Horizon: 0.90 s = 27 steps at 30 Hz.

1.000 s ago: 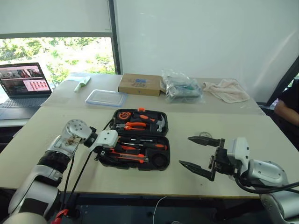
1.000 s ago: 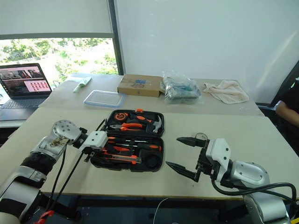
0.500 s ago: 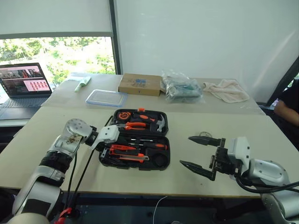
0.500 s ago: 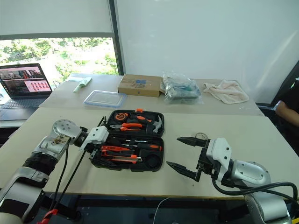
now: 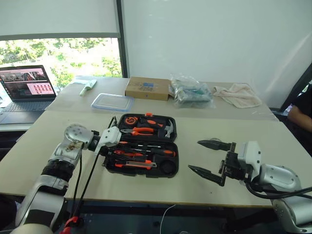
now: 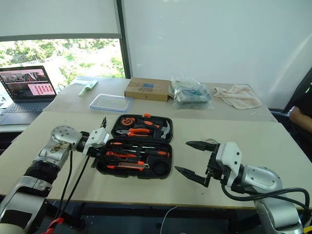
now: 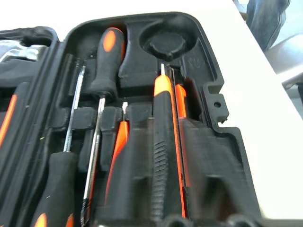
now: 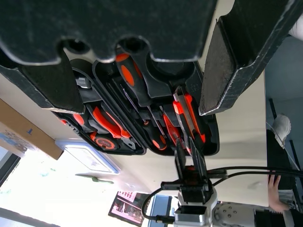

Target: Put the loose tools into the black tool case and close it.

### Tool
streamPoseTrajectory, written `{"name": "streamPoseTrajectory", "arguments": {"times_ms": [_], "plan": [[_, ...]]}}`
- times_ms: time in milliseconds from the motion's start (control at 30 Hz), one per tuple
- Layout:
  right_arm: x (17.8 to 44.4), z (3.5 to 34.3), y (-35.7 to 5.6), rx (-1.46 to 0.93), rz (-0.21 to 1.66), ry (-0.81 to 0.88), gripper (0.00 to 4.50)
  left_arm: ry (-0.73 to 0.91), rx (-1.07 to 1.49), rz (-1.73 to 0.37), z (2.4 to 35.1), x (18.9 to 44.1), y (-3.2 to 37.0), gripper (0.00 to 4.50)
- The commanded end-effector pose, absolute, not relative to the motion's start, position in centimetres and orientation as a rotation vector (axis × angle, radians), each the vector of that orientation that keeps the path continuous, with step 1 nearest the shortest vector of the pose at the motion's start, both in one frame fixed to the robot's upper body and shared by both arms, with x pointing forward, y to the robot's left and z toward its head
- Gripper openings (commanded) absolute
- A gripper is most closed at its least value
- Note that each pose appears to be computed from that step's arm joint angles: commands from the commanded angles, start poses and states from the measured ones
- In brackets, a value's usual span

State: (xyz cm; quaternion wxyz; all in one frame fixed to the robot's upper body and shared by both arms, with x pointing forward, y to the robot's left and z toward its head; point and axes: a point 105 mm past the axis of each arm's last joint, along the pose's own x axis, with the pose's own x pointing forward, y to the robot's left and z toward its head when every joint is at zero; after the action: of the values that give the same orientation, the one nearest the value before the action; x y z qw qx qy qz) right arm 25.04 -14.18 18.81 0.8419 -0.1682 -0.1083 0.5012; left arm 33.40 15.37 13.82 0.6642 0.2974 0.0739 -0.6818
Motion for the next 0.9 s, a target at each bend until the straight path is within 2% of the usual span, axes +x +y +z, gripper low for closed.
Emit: {"name": "streamPoseTrajectory", "arguments": {"times_ms": [33,300,467,667,800,900], "plan": [[24.7,19.8,-14.2,-0.378,1.05,-0.28,4.5,0.169,0.731,-1.531,13.0,33.4,15.5,0.01],[24.3,19.8,-14.4,-0.376,1.042,-0.277,4.5,0.251,0.753,-1.473,10.8,34.0,15.7,0.01],[24.0,19.6,-14.4,-0.373,1.035,-0.272,4.5,0.293,0.788,-1.533,9.2,32.9,15.5,0.01],[24.1,19.5,-14.6,-0.373,1.017,-0.267,4.5,0.368,0.898,-1.455,7.3,33.2,15.6,0.01],[24.1,19.5,-14.5,-0.373,1.014,-0.268,4.5,0.365,0.963,-1.374,7.2,34.1,15.1,0.01],[24.2,19.5,-14.5,-0.374,1.01,-0.272,4.5,0.319,0.916,-1.391,7.7,33.6,14.0,0.01]]}}
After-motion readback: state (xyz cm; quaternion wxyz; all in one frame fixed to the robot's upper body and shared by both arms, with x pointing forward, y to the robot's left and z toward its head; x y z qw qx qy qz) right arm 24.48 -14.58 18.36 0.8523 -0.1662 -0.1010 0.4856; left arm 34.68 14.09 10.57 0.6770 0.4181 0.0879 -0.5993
